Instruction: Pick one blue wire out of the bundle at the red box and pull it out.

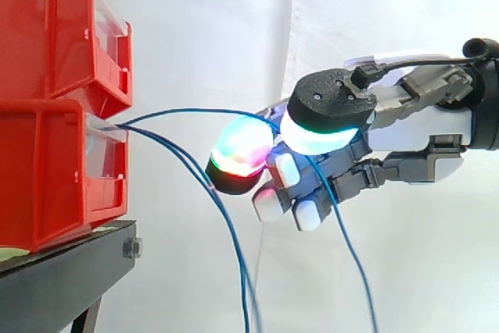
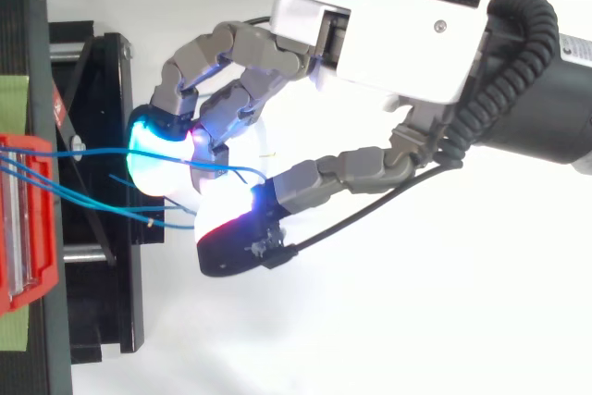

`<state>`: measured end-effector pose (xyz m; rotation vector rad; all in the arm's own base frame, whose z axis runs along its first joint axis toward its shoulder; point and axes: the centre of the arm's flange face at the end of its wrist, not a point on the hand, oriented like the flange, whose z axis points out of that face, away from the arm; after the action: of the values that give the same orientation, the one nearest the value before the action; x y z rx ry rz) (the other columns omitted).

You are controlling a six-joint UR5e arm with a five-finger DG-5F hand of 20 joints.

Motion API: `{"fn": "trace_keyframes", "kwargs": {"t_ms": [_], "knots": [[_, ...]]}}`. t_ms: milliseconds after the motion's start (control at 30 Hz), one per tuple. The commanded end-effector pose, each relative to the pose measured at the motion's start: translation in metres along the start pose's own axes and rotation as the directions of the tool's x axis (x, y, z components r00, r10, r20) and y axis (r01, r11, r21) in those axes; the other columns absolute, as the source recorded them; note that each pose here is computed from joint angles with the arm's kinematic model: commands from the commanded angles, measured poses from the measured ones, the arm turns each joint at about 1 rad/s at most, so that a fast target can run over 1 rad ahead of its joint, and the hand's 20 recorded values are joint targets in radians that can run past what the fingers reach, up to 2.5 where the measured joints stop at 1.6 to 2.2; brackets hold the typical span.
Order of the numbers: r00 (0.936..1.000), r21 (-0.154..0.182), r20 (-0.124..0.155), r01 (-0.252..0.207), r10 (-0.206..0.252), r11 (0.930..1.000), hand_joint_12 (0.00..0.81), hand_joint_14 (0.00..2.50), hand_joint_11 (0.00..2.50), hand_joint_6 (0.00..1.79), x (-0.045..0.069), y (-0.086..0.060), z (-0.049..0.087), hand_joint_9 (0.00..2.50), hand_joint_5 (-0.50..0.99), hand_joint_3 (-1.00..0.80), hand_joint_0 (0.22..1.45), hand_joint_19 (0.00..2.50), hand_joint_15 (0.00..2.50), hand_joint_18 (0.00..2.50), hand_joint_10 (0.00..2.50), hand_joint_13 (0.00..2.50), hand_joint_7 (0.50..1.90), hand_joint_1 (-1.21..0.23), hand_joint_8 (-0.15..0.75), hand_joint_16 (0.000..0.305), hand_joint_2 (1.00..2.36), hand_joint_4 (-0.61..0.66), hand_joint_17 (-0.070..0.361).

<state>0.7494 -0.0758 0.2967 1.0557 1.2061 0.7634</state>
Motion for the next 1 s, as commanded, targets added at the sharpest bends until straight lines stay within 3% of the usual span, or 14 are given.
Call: {"fn": "trace_keyframes", "kwargs": {"t_ms": [0, 67, 133, 233, 300, 567, 700, 767, 833, 967], "knots": [[1.0000, 0.001, 0.000, 0.000, 0.000, 1.0000, 0.350, 0.02, 0.80, 0.87, 0.0002, -0.0005, 0.0001, 0.93, -0.19, -0.50, 0.68, 0.68, 0.47, 0.70, 0.02, 0.75, 0.63, -0.95, 0.255, 0.054, 1.00, 0.28, 0.121], [1.0000, -0.003, 0.002, 0.000, 0.000, 1.0000, 0.354, 0.02, 0.74, 0.83, 0.0002, -0.0001, 0.0006, 0.96, -0.17, -0.50, 0.59, 0.69, 0.48, 0.70, 0.02, 0.76, 0.68, -0.83, 0.254, 0.054, 1.00, 0.27, 0.122], [1.0000, -0.008, 0.002, -0.003, 0.003, 1.0000, 0.358, 0.02, 0.62, 0.63, -0.0001, 0.0013, 0.0007, 1.05, -0.09, -0.49, 0.58, 0.72, 0.48, 0.71, 0.02, 0.81, 1.01, -0.59, 0.250, 0.054, 1.00, 0.23, 0.122], [1.0000, -0.008, 0.002, -0.003, 0.003, 1.0000, 0.361, 0.02, 0.59, 0.52, -0.0001, 0.0013, 0.0007, 1.08, -0.06, -0.41, 0.60, 0.74, 0.48, 0.70, 0.02, 0.82, 1.25, -0.52, 0.248, 0.054, 1.01, 0.24, 0.121], [1.0000, -0.007, 0.001, -0.003, 0.003, 1.0000, 0.362, 0.02, 0.59, 0.50, 0.0005, -0.0003, 0.0007, 1.11, -0.06, -0.37, 0.62, 0.75, 0.48, 0.72, 0.02, 0.83, 1.28, -0.48, 0.247, 0.054, 1.01, 0.25, 0.122], [1.0000, -0.016, 0.005, -0.006, 0.006, 0.9999, 0.358, 0.02, 0.64, 0.50, -0.0001, 0.0023, 0.0015, 1.17, -0.05, -0.26, 0.65, 0.74, 0.47, 0.72, 0.02, 0.84, 1.23, -0.58, 0.255, 0.053, 1.02, 0.26, 0.119], [1.0000, -0.015, 0.004, -0.006, 0.006, 0.9999, 0.360, 0.02, 0.72, 0.50, 0.0003, 0.0012, 0.0017, 1.14, -0.07, -0.25, 0.65, 0.73, 0.48, 0.70, 0.03, 0.83, 1.23, -0.70, 0.251, 0.053, 1.02, 0.26, 0.119], [1.0000, -0.016, 0.005, -0.006, 0.006, 0.9999, 0.359, 0.02, 0.75, 0.54, -0.0001, 0.0023, 0.0015, 1.12, -0.09, -0.26, 0.65, 0.73, 0.48, 0.71, 0.03, 0.83, 1.15, -0.75, 0.250, 0.053, 1.02, 0.24, 0.119], [1.0000, -0.016, 0.005, -0.006, 0.006, 0.9999, 0.357, 0.02, 0.80, 0.69, -0.0001, 0.0023, 0.0015, 1.12, -0.12, -0.27, 0.67, 0.72, 0.49, 0.72, 0.03, 0.82, 0.90, -0.82, 0.248, 0.053, 1.02, 0.24, 0.119], [1.0000, -0.016, 0.005, -0.006, 0.006, 0.9999, 0.356, 0.02, 0.82, 0.76, -0.0001, 0.0023, 0.0015, 1.12, -0.14, -0.24, 0.67, 0.72, 0.48, 0.72, 0.03, 0.81, 0.74, -0.84, 0.254, 0.053, 1.02, 0.24, 0.119]]}}
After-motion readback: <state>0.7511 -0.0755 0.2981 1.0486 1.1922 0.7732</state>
